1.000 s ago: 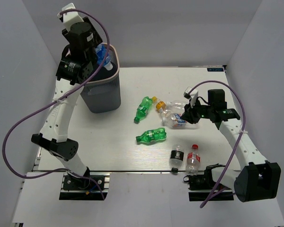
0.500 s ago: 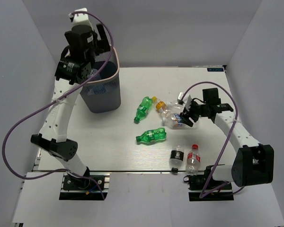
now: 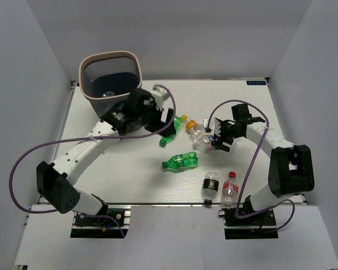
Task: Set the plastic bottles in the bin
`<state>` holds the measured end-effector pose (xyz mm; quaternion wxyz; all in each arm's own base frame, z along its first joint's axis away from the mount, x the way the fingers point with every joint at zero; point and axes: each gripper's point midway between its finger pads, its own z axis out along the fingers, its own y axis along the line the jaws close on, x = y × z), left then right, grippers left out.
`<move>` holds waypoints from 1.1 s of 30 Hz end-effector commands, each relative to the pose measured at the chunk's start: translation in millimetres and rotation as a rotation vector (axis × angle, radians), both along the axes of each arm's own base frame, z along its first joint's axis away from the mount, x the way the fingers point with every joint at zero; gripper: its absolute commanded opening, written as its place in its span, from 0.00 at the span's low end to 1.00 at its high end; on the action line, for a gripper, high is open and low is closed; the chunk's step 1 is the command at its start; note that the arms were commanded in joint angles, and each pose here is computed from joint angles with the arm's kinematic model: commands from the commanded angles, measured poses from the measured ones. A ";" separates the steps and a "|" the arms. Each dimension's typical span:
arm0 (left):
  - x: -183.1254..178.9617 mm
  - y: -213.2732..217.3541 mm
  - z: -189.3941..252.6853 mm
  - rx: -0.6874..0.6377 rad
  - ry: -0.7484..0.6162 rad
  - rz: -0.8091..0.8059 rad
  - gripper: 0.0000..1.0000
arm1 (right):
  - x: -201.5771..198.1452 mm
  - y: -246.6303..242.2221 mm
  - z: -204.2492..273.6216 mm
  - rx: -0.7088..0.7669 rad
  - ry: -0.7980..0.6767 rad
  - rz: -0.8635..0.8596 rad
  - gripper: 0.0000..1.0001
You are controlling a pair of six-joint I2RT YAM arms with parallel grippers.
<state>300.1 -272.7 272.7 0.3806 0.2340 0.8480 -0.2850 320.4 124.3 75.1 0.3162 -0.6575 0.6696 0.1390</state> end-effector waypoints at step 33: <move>-106.9 -33.6 -150.6 0.240 -0.080 -0.201 0.99 | -7.7 153.2 333.8 0.807 -0.181 0.344 0.04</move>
